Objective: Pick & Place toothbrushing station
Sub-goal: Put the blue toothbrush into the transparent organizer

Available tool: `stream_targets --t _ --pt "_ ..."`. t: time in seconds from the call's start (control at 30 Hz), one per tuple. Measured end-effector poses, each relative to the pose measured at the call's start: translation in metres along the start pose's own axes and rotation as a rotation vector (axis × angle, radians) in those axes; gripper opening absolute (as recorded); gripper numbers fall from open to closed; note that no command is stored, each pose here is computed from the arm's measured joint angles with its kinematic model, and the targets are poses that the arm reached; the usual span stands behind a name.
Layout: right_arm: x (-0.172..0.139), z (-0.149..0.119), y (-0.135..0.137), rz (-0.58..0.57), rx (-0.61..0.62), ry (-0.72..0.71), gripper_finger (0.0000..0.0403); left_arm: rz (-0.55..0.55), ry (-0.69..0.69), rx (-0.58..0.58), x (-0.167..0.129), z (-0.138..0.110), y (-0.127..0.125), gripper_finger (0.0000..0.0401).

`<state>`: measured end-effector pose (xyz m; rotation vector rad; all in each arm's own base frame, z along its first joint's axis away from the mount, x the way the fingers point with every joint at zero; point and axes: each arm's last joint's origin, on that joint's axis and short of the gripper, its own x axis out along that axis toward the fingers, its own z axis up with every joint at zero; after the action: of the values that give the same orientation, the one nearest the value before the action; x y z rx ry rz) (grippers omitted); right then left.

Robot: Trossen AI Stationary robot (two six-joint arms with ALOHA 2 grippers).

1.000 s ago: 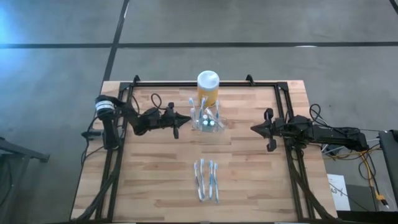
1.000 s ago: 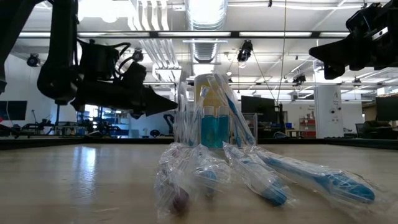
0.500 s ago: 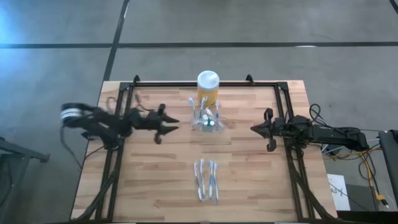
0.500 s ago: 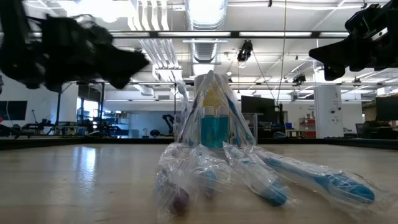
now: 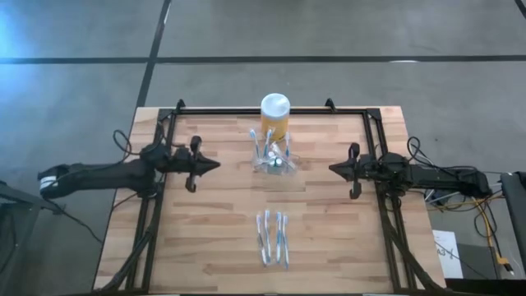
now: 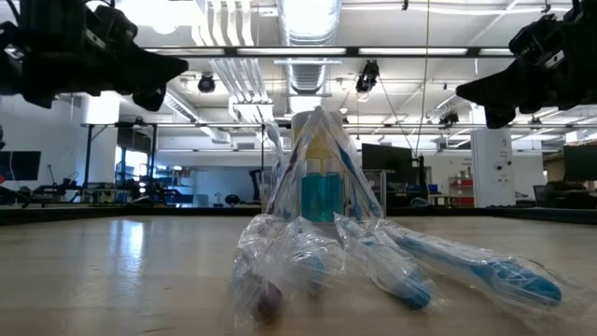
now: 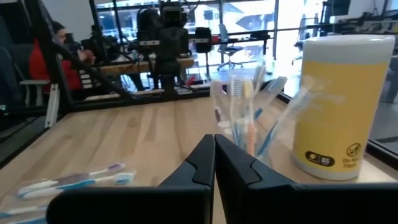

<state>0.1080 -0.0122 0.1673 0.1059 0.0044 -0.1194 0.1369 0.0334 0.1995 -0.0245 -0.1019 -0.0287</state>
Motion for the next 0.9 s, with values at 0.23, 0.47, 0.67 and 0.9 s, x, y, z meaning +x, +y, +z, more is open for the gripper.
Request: stream_targets --t 0.23,0.47,0.67,0.9 --pt "0.004 0.003 0.001 0.006 0.058 -0.031 0.0008 -0.007 0.082 0.043 -0.014 -0.004 -0.005 0.0002" --pt "0.007 -0.002 0.000 -0.003 0.119 0.027 0.0008 -0.015 0.080 0.061 -0.030 -0.011 -0.010 0.0001" --pt "0.009 -0.005 0.000 0.013 0.168 0.065 0.0008 -0.019 0.065 0.076 -0.040 -0.014 -0.014 0.0001" --pt "0.013 -0.005 0.003 0.041 0.347 0.095 0.0008 -0.026 0.038 0.038 -0.045 -0.023 -0.015 0.0007"
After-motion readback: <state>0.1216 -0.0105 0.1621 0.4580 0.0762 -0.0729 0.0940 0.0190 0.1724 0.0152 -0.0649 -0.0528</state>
